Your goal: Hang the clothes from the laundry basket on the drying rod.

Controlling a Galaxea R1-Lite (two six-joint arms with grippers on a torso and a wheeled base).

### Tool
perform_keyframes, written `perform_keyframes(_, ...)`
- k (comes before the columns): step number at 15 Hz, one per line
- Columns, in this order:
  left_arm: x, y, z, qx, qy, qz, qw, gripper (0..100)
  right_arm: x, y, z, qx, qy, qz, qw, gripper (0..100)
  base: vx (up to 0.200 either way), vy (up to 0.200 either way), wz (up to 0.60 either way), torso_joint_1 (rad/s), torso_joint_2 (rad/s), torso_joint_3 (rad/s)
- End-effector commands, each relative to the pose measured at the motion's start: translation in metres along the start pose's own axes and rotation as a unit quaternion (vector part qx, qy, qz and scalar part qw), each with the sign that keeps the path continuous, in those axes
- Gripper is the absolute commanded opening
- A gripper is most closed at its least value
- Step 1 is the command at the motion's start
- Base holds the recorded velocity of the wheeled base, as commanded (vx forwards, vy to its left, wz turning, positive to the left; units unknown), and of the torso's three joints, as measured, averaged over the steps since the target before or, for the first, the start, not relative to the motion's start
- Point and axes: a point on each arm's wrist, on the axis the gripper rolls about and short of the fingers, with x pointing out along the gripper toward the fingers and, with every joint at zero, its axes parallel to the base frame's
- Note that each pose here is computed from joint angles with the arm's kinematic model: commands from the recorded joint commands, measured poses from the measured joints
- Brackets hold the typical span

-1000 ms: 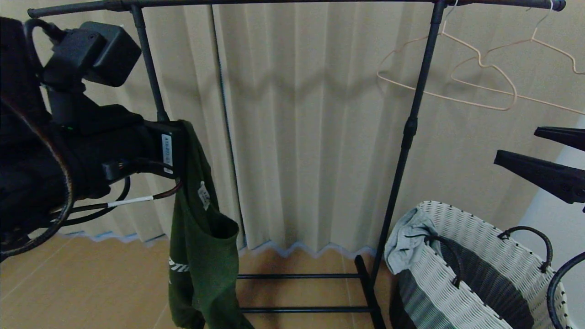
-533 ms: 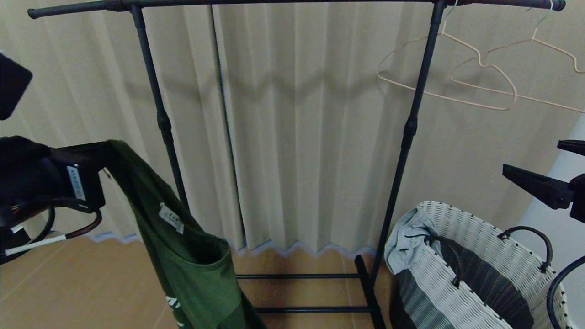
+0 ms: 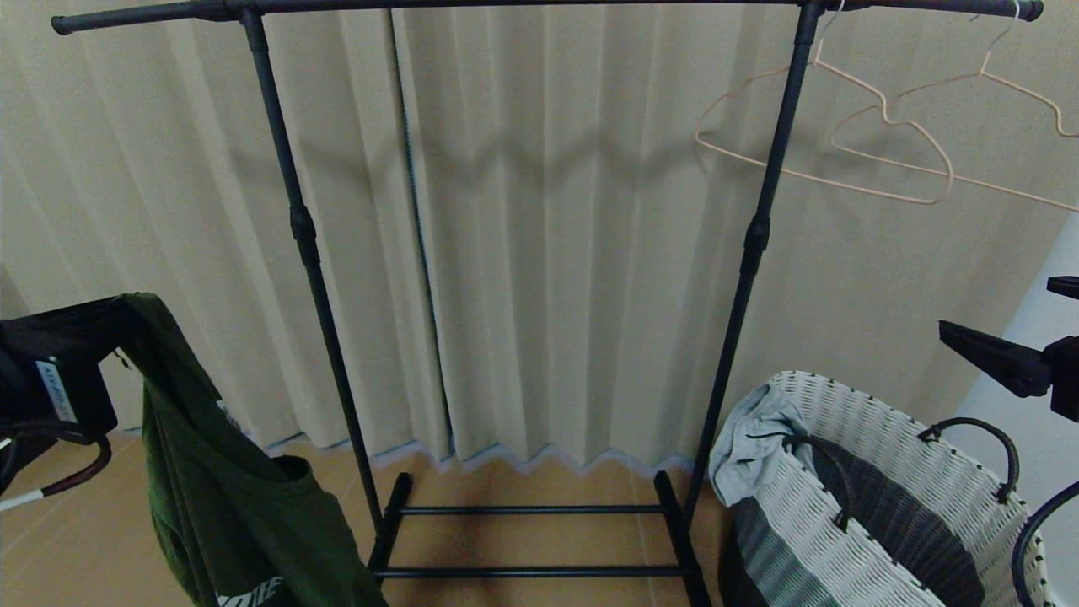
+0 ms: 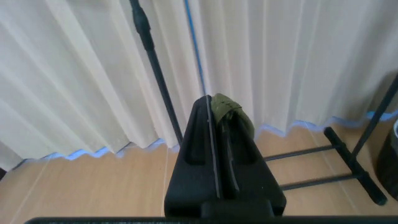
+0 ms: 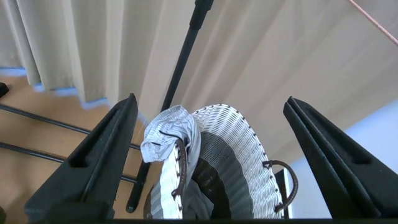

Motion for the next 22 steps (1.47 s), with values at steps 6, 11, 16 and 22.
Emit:
perform_keyframes(6, -0.008, 0.000, -0.010, 0.003, 0.003, -0.012, 0.9999, 0, 0.000, 0.002, -0.006, 0.001, 0.009, 0.004, 1.0000, 100, 0.000, 0.000, 0.00, 0.000, 0.00, 0.000)
perform_keyframes(11, -0.009, -0.002, -0.015, 0.010, 0.006, -0.031, 0.9994, 0, 0.001, 0.002, -0.008, 0.001, 0.013, 0.005, 0.9999, 100, 0.000, 0.000, 0.00, 0.026, -0.14, -0.137)
perform_keyframes(16, -0.012, -0.002, -0.020, 0.022, 0.007, -0.035, 0.9991, 0, 0.001, 0.003, -0.008, 0.001, 0.013, 0.006, 0.9999, 100, 0.000, 0.000, 0.00, 0.104, -0.45, -0.322)
perform_keyframes(22, -0.017, -0.003, -0.021, 0.036, -0.004, -0.059, 0.9976, 0, 0.001, 0.003, -0.008, 0.001, 0.012, 0.006, 0.9999, 100, 0.000, 0.000, 0.00, 0.161, -0.47, -0.310)
